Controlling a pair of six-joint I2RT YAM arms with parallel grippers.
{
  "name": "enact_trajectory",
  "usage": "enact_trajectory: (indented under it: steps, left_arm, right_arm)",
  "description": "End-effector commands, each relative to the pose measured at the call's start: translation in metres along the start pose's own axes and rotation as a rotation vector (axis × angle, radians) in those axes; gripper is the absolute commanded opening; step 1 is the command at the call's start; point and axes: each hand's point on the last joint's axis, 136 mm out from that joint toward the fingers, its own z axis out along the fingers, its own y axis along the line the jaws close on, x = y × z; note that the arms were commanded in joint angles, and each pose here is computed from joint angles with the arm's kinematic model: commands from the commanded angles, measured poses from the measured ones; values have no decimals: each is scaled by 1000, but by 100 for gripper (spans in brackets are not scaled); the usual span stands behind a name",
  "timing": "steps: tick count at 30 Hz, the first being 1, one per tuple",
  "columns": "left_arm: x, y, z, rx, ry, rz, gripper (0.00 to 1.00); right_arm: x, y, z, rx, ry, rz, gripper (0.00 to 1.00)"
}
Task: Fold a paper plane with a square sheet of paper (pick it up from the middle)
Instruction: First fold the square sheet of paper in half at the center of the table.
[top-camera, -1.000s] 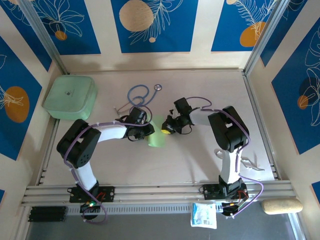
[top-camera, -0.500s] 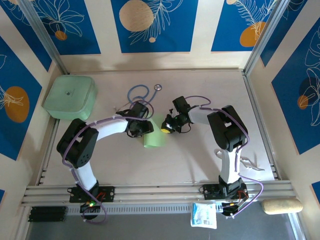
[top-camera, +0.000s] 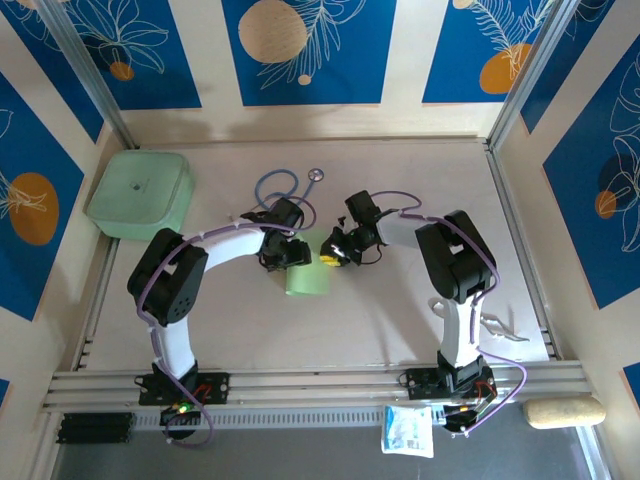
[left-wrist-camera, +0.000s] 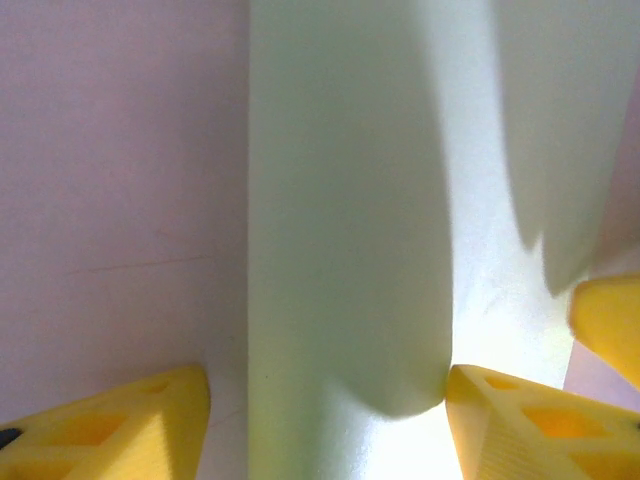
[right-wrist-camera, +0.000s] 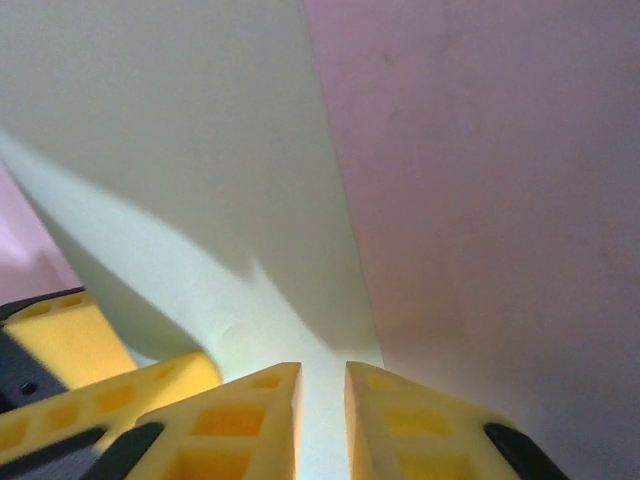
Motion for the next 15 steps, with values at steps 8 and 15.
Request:
enact_trajectory:
  steps: [8, 15]
  left_arm:
    - [2, 17, -6, -65, -1, -9, 58]
    - [1, 27, -10, -85, -9, -21, 55]
  right_arm:
    - [-4, 20, -39, -56, -74, -59, 28]
    - [-4, 15, -37, -48, -70, -44, 27]
